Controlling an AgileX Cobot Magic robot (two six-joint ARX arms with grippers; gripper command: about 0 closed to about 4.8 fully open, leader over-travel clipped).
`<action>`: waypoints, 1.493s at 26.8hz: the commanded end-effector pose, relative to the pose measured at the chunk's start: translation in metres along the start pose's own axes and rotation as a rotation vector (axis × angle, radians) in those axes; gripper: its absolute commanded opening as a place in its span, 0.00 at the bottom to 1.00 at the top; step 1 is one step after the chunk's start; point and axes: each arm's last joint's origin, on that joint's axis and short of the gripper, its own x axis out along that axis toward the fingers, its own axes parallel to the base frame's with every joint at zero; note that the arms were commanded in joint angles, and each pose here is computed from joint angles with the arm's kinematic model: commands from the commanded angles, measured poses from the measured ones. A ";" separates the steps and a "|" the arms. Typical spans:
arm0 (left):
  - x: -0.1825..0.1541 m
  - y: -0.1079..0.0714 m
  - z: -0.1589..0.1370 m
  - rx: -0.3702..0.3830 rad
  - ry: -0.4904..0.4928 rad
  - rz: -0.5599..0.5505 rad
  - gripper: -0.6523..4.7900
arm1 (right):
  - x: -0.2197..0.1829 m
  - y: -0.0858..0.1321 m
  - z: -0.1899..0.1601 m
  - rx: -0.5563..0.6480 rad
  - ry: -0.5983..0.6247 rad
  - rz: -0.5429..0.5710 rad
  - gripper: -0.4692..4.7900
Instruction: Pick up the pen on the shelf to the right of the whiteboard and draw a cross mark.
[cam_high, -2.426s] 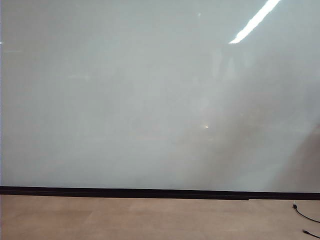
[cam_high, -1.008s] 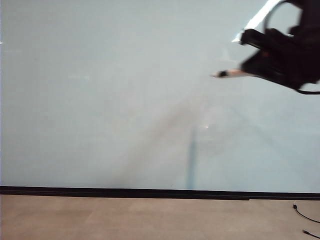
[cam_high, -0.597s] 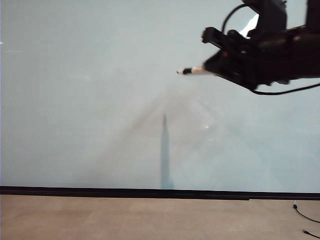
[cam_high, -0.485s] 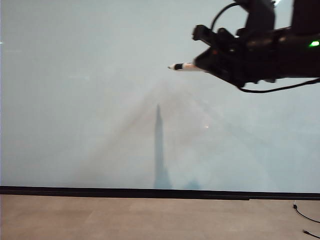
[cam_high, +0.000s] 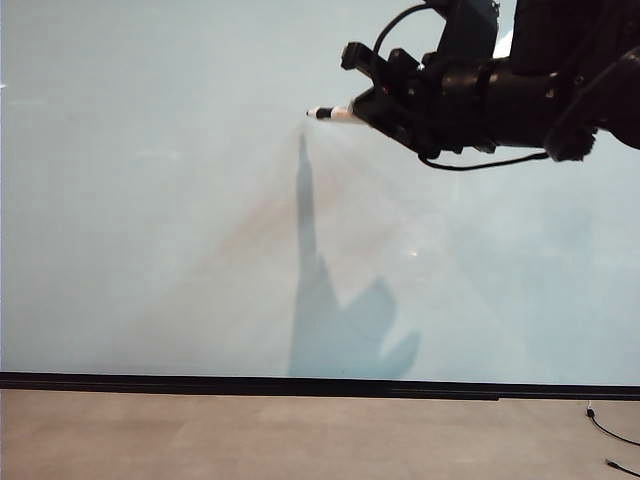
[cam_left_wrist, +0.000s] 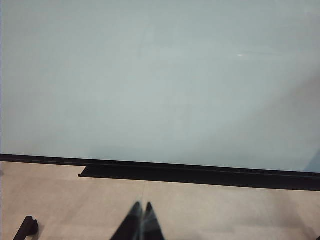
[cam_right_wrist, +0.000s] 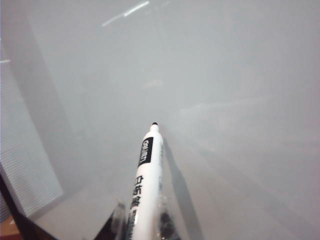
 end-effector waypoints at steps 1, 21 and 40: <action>0.000 0.000 0.002 0.004 -0.011 -0.004 0.11 | 0.005 0.002 0.008 0.002 -0.045 0.015 0.07; 0.000 0.000 0.002 0.004 -0.011 -0.004 0.11 | 0.012 0.000 0.013 0.005 -0.084 -0.096 0.07; 0.000 0.000 0.002 0.004 -0.011 -0.004 0.11 | 0.006 -0.003 0.008 0.009 -0.072 -0.155 0.07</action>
